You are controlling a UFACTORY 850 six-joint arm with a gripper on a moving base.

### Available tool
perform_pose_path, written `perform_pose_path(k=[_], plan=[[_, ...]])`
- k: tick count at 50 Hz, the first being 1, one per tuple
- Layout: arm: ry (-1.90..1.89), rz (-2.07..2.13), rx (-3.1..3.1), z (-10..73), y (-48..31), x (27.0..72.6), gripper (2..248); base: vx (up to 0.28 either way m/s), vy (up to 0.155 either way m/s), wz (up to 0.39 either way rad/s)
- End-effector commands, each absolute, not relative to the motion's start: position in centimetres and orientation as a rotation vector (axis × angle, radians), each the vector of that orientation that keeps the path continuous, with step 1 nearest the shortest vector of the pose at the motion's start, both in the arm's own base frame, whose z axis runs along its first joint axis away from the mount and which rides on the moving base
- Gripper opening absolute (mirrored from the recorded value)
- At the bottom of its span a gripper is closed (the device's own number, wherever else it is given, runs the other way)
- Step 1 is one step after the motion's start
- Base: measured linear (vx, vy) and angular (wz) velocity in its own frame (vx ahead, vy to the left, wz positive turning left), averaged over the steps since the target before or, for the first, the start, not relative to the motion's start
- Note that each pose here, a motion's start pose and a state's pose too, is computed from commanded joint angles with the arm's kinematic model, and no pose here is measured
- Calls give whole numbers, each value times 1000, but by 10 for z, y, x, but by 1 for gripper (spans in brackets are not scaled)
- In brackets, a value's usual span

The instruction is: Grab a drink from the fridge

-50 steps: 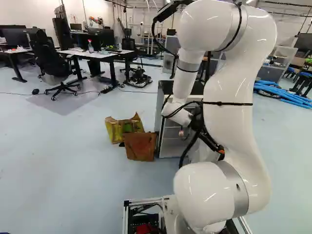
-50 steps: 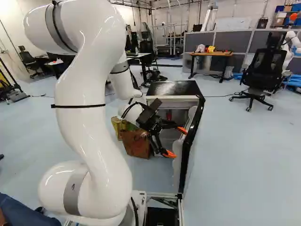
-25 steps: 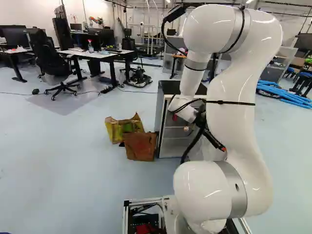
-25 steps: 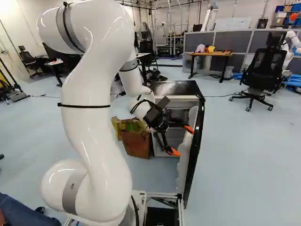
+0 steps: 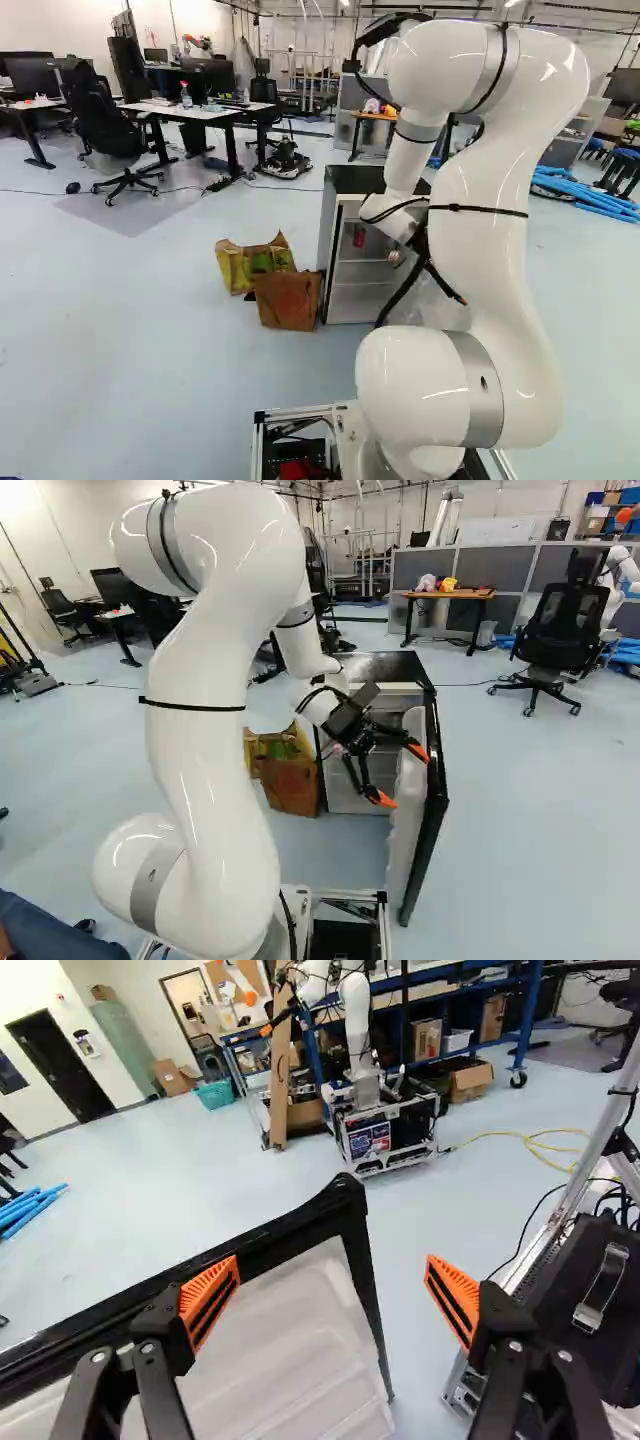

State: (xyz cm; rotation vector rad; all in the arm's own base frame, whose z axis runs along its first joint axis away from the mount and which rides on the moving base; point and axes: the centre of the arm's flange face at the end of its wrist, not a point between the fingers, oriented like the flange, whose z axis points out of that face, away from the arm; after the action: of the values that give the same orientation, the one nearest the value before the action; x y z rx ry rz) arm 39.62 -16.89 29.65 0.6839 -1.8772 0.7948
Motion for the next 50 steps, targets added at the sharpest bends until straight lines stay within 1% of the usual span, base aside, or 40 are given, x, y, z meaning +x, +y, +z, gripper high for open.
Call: perform_pose_path(k=[50], plan=[[-2006,806,538,305,-259,431,247,0,0,0]])
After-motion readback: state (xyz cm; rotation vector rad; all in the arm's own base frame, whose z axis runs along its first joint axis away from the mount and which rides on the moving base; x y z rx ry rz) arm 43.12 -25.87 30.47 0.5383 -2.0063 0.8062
